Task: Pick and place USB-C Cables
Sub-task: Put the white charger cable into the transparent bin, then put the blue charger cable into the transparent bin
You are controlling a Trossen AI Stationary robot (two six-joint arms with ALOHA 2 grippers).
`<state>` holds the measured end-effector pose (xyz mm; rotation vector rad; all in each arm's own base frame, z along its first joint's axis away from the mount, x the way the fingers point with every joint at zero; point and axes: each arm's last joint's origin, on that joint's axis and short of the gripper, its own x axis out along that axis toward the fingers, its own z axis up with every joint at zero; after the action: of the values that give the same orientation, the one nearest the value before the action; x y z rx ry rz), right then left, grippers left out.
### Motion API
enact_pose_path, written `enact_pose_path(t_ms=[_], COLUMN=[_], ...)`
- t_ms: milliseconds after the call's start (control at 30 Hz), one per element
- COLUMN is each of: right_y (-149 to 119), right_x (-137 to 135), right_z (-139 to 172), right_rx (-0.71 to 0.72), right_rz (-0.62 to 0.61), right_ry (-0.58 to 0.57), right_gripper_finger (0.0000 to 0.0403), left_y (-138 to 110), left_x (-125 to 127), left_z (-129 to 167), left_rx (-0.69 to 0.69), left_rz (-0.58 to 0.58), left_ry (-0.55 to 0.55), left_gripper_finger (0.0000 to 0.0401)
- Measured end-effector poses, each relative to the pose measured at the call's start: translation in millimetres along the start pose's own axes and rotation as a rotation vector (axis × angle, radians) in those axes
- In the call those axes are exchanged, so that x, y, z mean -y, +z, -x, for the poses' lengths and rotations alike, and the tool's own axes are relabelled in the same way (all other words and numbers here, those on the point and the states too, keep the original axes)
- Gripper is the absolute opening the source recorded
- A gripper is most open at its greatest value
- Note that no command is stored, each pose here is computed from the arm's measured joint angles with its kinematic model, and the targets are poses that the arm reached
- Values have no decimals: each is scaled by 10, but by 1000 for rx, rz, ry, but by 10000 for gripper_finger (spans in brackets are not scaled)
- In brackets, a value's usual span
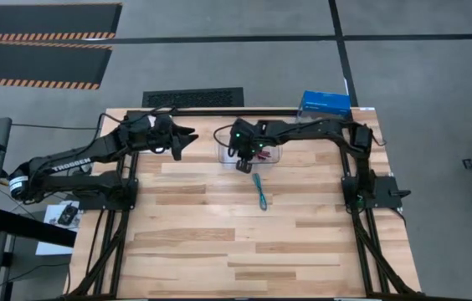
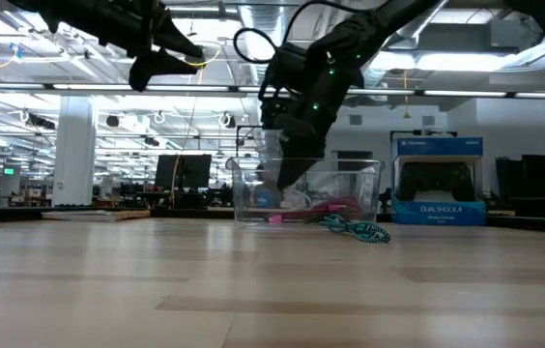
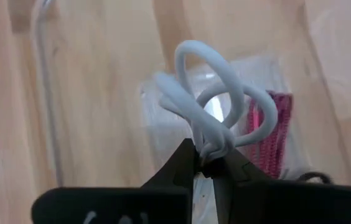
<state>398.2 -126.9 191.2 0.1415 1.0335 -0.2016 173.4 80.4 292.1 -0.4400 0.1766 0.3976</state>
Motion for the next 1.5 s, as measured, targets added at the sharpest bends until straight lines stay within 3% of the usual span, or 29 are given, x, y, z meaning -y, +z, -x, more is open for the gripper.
enact_pose_path(t_ms=[500,1133,1267,1500], right_y=[-57,-44,87,262], right_x=[74,78,74,88], right_z=[-55,-92,108,745], right_rx=[-50,-46,-34,33], right_rz=[-44,-40,-43,-34], right_ry=[-12,-13,-15,-51], right_gripper_finger=[45,176,188,180], left_y=[-12,-26,-32,-47], left_x=[-9,-15,-18,-24], left_z=[-1,0,0,1], left_rx=[-5,-19,-25,-41], left_rz=[7,8,9,10], left_ry=[28,35,38,44], left_gripper_finger=[155,155,155,155])
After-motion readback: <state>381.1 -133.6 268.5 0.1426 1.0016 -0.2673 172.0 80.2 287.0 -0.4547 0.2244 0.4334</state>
